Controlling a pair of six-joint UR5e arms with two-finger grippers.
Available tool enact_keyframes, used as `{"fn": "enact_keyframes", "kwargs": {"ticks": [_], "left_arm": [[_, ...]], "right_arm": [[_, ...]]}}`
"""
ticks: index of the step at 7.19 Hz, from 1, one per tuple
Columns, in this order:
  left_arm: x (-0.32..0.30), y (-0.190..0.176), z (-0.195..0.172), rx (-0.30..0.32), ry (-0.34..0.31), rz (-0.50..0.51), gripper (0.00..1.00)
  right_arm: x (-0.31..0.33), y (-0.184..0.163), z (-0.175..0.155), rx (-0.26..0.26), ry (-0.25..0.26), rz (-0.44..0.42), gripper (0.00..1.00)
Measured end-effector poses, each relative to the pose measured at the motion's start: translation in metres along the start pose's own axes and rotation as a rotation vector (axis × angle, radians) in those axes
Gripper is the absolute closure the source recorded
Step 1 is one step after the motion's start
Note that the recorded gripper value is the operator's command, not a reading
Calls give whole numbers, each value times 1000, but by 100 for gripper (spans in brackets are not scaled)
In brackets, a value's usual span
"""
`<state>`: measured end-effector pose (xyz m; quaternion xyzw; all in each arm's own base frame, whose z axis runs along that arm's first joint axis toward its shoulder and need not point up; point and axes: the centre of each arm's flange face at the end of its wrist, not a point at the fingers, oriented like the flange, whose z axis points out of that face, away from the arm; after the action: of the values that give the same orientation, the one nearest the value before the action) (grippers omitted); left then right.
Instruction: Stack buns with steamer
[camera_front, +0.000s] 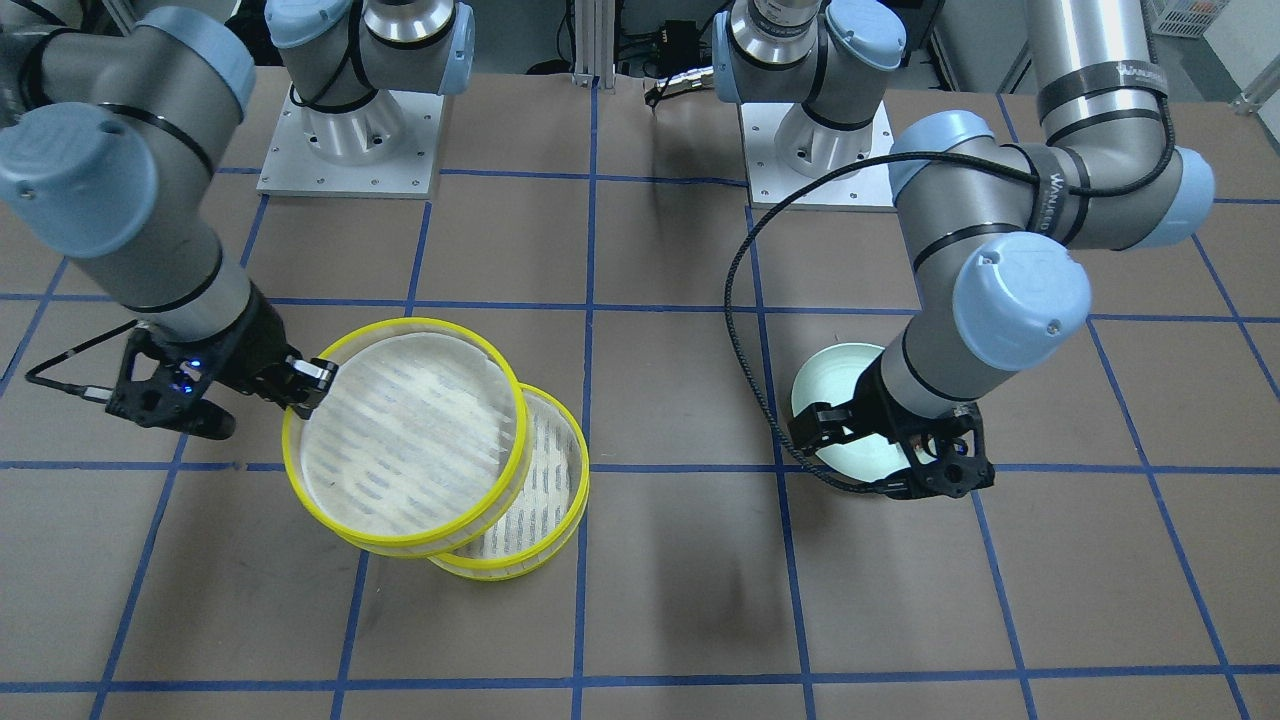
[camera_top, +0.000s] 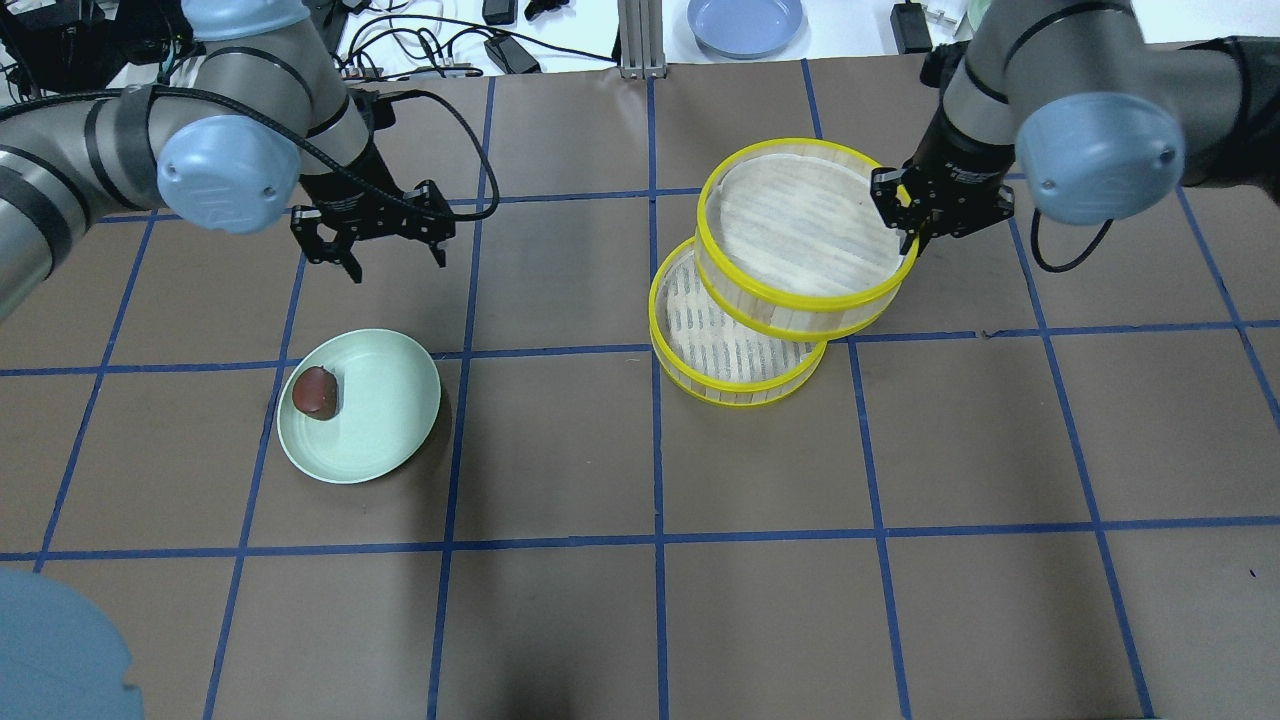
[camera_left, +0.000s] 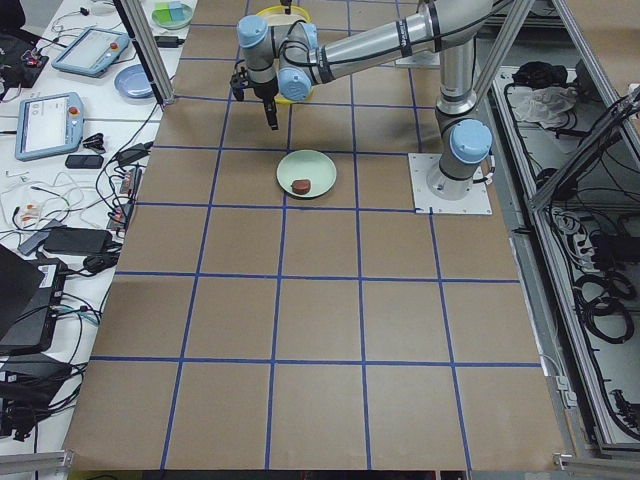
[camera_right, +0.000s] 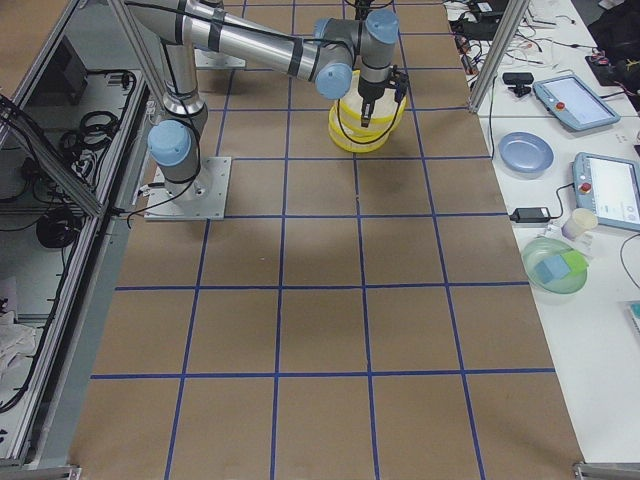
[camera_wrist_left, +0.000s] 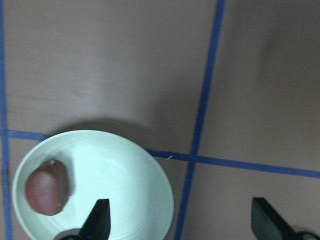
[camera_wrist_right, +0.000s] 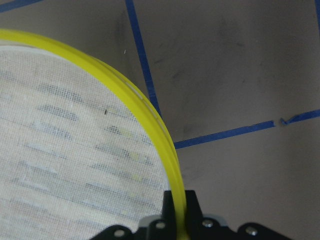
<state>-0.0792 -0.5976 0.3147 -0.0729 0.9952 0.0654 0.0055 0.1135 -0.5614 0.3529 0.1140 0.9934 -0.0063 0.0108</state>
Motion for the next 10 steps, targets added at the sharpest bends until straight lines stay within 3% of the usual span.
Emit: {"fn": "enact_keyframes", "kwargs": {"ticks": [2, 5, 8, 9, 10], "left_arm": [[-54, 1, 22, -105, -51, 51, 0], [-103, 4, 90, -255, -30, 70, 0], [-111, 0, 125, -318, -48, 70, 3], [-111, -2, 131, -328, -48, 61, 29], [-111, -3, 136, -330, -48, 50, 61]], "right_arm": [[-23, 18, 33, 75, 17, 30, 100], [-49, 35, 53, 87, 26, 62, 100], [-51, 35, 58, 86, 38, 60, 100], [-50, 34, 58, 88, 45, 58, 100], [-50, 34, 59, 87, 50, 58, 100]]}}
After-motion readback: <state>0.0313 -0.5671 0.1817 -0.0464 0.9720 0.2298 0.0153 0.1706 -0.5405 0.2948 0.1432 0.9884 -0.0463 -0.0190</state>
